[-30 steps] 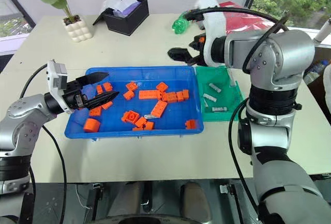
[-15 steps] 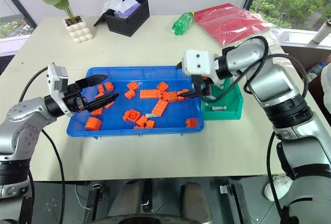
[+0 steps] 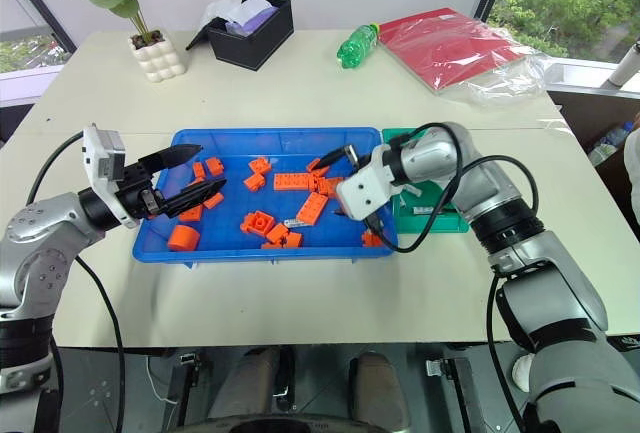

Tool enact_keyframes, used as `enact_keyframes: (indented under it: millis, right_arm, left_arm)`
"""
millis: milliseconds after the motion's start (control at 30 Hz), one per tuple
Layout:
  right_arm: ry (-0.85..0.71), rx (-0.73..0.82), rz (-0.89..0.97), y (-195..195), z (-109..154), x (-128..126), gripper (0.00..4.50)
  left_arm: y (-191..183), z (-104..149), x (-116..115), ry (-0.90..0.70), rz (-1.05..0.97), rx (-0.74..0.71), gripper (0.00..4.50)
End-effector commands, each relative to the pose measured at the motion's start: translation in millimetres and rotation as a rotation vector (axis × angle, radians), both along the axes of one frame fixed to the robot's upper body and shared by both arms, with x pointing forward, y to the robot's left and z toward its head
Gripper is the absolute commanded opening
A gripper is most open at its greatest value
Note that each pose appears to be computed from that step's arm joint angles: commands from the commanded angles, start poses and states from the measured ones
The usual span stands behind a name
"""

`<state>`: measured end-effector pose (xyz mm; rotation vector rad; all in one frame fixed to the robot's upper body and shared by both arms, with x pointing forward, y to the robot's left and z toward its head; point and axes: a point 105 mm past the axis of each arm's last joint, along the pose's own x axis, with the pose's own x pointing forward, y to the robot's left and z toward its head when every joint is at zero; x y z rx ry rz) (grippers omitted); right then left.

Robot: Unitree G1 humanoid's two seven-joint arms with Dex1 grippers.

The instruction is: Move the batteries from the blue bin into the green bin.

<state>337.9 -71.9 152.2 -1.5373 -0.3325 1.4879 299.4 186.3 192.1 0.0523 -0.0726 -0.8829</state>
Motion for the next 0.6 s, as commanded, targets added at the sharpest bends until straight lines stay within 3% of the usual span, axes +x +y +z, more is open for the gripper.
enact_keyframes:
  millis: [33, 567, 600]
  right_arm:
    - [-0.095, -0.023, 0.076, 6, 4, 3, 4.41]
    - [-0.150, -0.012, 0.146, 39, -7, 16, 4.41]
    - [-0.152, -0.012, 0.146, 39, -7, 16, 4.18]
  left_arm:
    - [-1, 13, -5, -0.052, -0.001, -0.012, 4.50]
    - [3, 13, -13, -0.054, 0.046, -0.021, 4.50]
    - [3, 13, -13, -0.055, 0.048, -0.022, 4.50]
